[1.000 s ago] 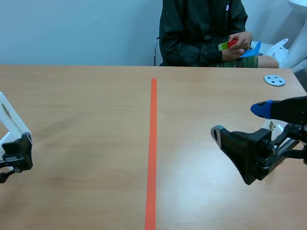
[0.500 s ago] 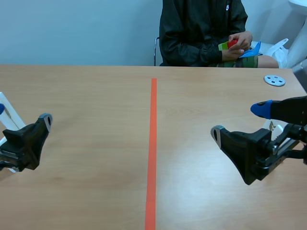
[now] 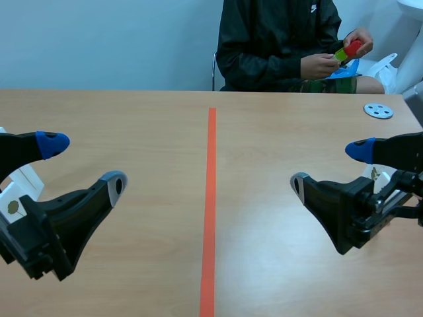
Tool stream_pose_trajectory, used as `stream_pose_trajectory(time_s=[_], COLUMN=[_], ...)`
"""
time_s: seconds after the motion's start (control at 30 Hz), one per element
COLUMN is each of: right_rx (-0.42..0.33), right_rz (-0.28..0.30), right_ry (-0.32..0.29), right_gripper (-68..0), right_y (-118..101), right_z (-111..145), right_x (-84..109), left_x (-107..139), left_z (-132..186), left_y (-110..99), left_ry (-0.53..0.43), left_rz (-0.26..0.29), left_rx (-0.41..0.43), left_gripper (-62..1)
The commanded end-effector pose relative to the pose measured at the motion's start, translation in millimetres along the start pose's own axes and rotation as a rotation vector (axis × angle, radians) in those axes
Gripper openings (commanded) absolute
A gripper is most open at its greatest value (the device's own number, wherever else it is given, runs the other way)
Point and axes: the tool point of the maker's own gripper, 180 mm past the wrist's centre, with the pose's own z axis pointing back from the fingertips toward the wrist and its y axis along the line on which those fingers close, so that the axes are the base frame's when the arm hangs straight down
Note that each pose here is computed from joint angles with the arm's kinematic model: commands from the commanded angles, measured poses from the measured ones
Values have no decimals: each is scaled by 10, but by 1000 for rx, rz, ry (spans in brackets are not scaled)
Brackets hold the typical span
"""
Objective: Sort the leaf by its shape. The table is split by an orange tape line. A compound leaf with several leaflets goes to the left side, a simple leaf with one blade goes to the right side. Return to the home posture when a red brick is placed on the table.
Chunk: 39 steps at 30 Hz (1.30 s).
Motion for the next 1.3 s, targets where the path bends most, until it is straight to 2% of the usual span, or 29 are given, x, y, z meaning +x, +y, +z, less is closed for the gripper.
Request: stream_pose_trajectory(time_s=[0.0,0.1,0.23,0.43,0.63,1.27], right_rx=[-14,-14,-14,-22,-22,-25], right_rz=[10,10,10,9,8,8], right_ry=[-26,-26,-25,-25,-26,-25], right_gripper=[4,4,4,4,4,4], right_y=[-71,-71,-72,-85,-85,-90], right_z=[17,17,17,17,17,17], right_x=[82,82,80,79,82,81], left_x=[7,-46,-156,-159,-47,-54], left_z=[-30,-65,-120,-122,-130,-150], left_y=[-85,-242,-353,-349,-338,-300], left_ry=[-17,1,54,54,-6,3], left_rz=[24,47,41,45,56,46], left_rx=[-33,-92,-126,-122,-119,-105], left_gripper=[14,14,14,14,14,14])
